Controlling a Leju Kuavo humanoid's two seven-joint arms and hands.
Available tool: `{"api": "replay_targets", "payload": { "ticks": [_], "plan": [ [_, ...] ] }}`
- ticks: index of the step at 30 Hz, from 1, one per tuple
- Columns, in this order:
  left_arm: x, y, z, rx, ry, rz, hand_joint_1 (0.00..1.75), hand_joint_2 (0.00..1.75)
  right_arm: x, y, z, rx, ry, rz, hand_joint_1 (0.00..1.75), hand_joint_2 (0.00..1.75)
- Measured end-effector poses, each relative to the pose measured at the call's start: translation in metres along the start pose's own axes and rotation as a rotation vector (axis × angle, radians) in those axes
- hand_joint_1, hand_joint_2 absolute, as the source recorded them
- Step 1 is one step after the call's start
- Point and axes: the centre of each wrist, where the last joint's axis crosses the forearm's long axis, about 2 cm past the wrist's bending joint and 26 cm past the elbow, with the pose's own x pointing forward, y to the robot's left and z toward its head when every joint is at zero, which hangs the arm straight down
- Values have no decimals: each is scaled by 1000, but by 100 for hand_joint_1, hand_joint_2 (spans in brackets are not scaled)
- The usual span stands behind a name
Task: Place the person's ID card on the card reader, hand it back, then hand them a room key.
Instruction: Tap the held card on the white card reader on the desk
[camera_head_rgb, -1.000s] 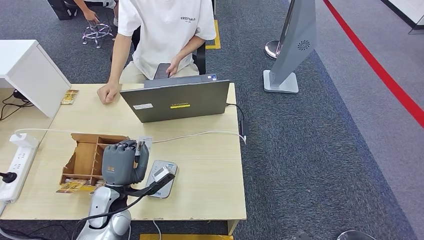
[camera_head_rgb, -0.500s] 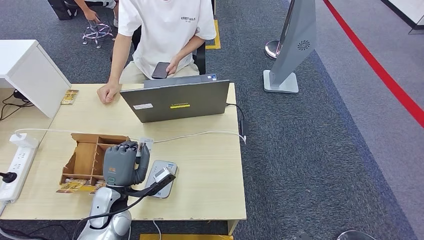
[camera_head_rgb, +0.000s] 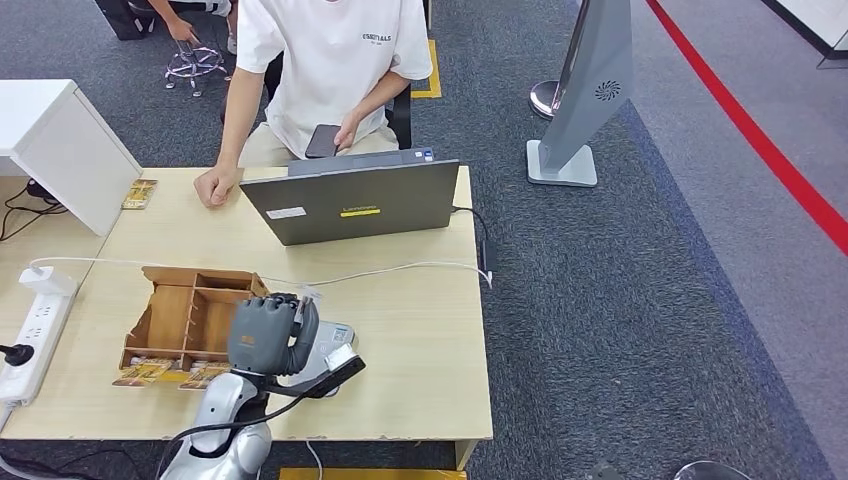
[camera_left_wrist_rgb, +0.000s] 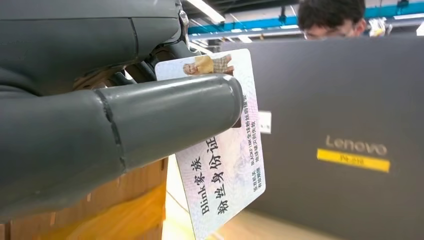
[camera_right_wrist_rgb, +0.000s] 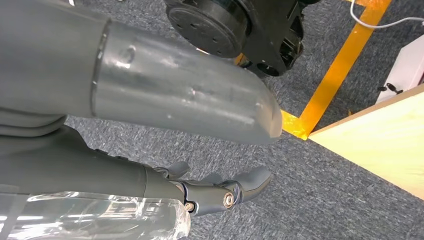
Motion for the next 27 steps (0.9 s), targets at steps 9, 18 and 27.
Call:
{"api": "replay_targets", "payload": {
  "ticks": [9, 18, 27],
  "plan": [
    [10, -11, 5, -131, 7, -82, 175, 0, -2, 1, 1, -9, 12, -14, 0, 0],
    [9, -13, 5, -172, 24, -117, 175, 0, -2, 2, 0, -5, 13, -11, 0, 0],
    [7, -15, 6, -195, 30, -134, 175, 0, -2, 2, 1, -20, 18, -35, 0, 0]
  ]
}}
